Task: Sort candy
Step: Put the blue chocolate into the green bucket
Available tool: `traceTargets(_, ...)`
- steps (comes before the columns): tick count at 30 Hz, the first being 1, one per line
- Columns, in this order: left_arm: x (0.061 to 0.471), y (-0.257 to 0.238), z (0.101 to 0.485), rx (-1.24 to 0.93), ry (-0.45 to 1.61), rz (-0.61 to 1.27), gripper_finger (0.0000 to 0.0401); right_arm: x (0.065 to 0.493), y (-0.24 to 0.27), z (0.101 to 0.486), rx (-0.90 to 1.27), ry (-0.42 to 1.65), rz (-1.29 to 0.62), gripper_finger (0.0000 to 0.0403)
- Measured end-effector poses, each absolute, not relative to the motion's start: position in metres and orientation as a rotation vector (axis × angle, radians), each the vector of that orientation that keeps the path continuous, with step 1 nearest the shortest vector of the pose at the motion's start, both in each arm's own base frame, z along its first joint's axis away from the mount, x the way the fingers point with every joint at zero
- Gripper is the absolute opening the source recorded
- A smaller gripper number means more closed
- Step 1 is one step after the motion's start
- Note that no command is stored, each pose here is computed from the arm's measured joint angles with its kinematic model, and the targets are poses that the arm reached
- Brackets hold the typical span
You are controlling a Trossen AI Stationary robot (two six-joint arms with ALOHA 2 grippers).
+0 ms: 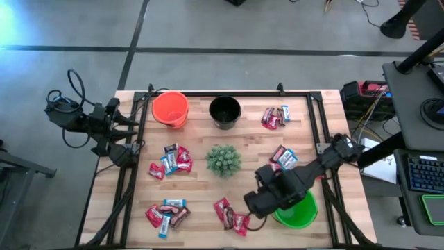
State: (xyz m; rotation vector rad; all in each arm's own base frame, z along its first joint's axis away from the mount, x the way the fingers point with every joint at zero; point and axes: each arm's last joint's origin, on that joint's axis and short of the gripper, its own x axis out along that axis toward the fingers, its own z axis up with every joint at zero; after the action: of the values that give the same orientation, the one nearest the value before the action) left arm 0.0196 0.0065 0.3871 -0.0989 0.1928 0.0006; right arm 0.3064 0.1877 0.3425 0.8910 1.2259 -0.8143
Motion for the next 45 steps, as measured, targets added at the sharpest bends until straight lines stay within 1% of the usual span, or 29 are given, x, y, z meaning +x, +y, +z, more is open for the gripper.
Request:
traceTargets(4, 0.020, 0.007, 0.387, -0.099, 0.193, 0.001, 0.0128, 0.295, 0.197, 0.340, 0.908, 1.230, -0.842, 0.0013)
traceTargets(8, 0.020, 0.007, 0.387, -0.099, 0.193, 0.001, 0.0128, 0.282, 0.205, 0.330, 0.952, 1.284, -0.908, 0.0013)
traceTargets(14, 0.020, 0.007, 0.387, -0.098, 0.192, 0.003, 0.0128, 0.261, 0.219, 0.308, 0.982, 1.379, -1.039, 0.0013)
traceTargets(19, 0.020, 0.007, 0.388, -0.100, 0.187, 0.009, 0.0128, 0.249, 0.219, 0.296, 0.988, 1.380, -1.142, 0.0013)
traceTargets(30, 0.020, 0.007, 0.389, -0.110, 0.175, 0.007, 0.0128, 0.241, 0.212, 0.295, 0.989, 1.372, -1.174, 0.0013)
traceTargets(35, 0.020, 0.007, 0.389, -0.109, 0.176, 0.007, 0.0128, 0.241, 0.212, 0.293, 0.966, 1.385, -1.155, 0.0014)
traceTargets(39, 0.020, 0.007, 0.389, -0.109, 0.176, 0.007, 0.0128, 0.241, 0.211, 0.293, 0.958, 1.389, -1.148, 0.0030)
traceTargets(45, 0.020, 0.006, 0.389, -0.111, 0.181, -0.018, 0.0128, 0.241, 0.211, 0.293, 0.958, 1.389, -1.148, 0.0080)
